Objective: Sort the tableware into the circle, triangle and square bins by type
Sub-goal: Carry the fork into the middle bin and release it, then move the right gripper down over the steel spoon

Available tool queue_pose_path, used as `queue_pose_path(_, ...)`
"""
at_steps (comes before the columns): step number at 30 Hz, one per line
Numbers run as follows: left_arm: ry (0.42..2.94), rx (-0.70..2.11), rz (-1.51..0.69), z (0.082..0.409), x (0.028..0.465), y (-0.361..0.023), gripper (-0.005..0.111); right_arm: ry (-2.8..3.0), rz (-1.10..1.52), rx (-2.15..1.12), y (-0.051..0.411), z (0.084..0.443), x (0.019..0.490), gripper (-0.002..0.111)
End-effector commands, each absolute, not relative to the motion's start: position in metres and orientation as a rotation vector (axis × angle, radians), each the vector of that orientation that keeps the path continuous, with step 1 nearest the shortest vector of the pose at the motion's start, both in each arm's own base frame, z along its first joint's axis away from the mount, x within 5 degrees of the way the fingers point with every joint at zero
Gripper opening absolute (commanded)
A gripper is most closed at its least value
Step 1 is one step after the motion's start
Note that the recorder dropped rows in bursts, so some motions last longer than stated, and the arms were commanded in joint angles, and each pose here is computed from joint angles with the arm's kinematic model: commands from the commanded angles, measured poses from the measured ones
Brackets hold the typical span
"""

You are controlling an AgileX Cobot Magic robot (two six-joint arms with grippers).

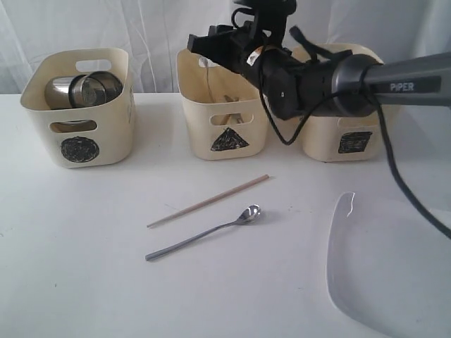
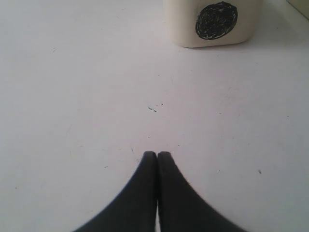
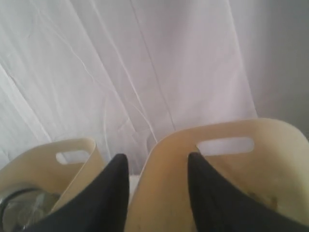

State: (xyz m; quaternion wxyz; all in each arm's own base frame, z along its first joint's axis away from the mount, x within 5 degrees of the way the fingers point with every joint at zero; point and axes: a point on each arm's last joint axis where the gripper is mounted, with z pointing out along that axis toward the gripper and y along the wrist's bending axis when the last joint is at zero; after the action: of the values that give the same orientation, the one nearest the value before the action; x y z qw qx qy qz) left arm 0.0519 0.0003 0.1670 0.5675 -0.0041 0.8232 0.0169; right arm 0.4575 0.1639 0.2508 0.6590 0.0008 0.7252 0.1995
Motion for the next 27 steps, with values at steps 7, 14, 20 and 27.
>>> queue_pose_path(7, 1.931, -0.02, 0.028, 0.167, 0.052, 0.0, 0.0, 2.496, 0.176, -0.74, 0.146, 0.269, 0.37, 0.021)
queue_pose_path(14, 1.931, -0.02, 0.028, 0.167, 0.052, 0.0, 0.0, 2.587, 0.408, -1.317, 0.166, 0.267, 0.325, 0.003)
queue_pose_path(20, 1.931, -0.02, 0.028, 0.167, 0.052, 0.0, 0.0, 2.07, 0.355, -1.915, 0.194, 0.248, 0.327, 0.008)
queue_pose_path(27, 1.931, -0.02, 0.028, 0.167, 0.052, 0.0, 0.0, 1.805, 0.337, -2.245, 0.209, 0.193, 0.34, 0.025)
